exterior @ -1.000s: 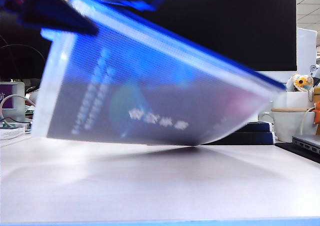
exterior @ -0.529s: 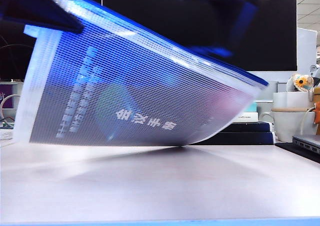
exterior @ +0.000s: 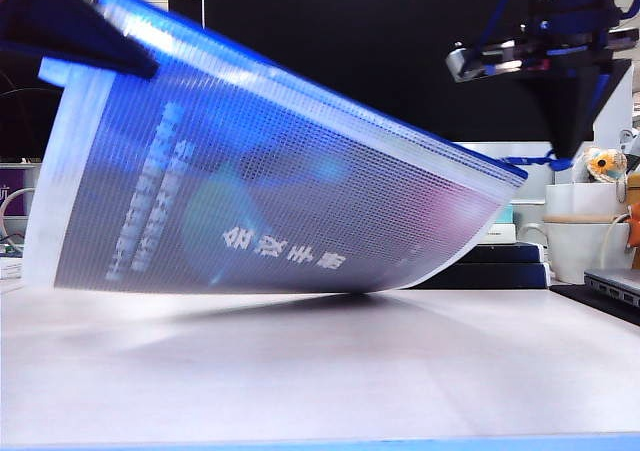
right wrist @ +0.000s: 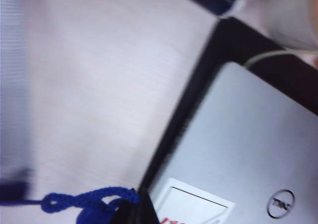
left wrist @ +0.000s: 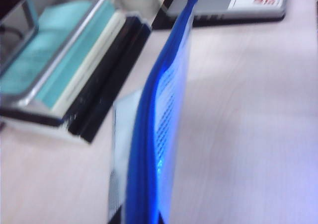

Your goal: Pick up the transparent plastic file bag with a blue zipper and close its zipper.

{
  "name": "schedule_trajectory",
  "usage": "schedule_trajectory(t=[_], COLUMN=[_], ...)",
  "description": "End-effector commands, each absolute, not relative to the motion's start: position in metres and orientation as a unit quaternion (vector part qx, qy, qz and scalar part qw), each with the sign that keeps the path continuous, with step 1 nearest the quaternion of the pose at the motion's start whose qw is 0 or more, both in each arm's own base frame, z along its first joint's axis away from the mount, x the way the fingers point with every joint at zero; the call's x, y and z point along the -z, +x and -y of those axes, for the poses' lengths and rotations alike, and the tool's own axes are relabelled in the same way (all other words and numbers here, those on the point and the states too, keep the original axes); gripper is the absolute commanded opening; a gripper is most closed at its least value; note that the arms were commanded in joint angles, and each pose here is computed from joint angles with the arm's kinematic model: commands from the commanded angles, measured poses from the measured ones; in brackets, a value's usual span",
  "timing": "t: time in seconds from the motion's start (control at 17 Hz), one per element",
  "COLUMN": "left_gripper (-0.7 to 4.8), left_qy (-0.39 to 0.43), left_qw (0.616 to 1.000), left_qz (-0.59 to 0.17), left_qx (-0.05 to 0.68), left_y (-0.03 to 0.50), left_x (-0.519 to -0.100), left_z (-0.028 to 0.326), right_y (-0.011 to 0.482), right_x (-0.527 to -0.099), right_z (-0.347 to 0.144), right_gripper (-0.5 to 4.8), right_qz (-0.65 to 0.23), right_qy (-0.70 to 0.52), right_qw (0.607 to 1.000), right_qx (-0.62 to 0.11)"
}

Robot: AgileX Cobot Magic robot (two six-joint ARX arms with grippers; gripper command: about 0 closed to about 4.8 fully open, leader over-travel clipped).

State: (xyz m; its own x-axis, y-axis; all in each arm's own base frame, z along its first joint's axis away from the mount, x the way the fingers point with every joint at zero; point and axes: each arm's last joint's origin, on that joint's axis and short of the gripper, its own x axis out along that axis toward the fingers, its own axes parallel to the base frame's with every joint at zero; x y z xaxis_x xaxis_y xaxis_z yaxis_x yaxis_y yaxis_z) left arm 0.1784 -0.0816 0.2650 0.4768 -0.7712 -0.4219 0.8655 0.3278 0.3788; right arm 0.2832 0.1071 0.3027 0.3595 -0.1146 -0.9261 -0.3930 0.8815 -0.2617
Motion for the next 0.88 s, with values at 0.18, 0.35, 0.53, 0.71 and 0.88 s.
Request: schedule_trajectory(t=[0.18, 0.35, 0.53, 0.71, 0.88], left_gripper=[-0.05, 4.79, 4.79, 4.79, 4.79], left_qy=[0.289, 0.281, 0.267, 0.245, 0.237], left_qw=[0.810, 0.819, 0.826, 0.831, 0.838], left_qz=[-0.092, -0.087, -0.068, -0.079, -0.088], left_qx=[0.502, 0.493, 0.491, 0.494, 0.483], left_y=[0.177, 0.178, 0.180, 0.180, 0.181], left_x=[-0.265, -0.267, -0.272, -0.272, -0.272], left_z=[0.081, 0.081, 0.082, 0.082, 0.082], right_y=[0.289, 0.290, 0.290, 0.287, 0.279], right_x=[-0.305, -0.305, -0.308, -0.306, -0.302], right_z=[-0.088, -0.095, -0.104, -0.103, -0.093], right_gripper=[-0.06, 2.66, 2.84, 2.84, 2.83], right_qz=[-0.561, -0.559, -0.549, -0.563, -0.610], right_qy=[-0.212, -0.144, -0.043, -0.043, -0.126], right_qw=[0.798, 0.806, 0.790, 0.782, 0.767], right_qx=[-0.056, -0.130, -0.269, -0.263, -0.155])
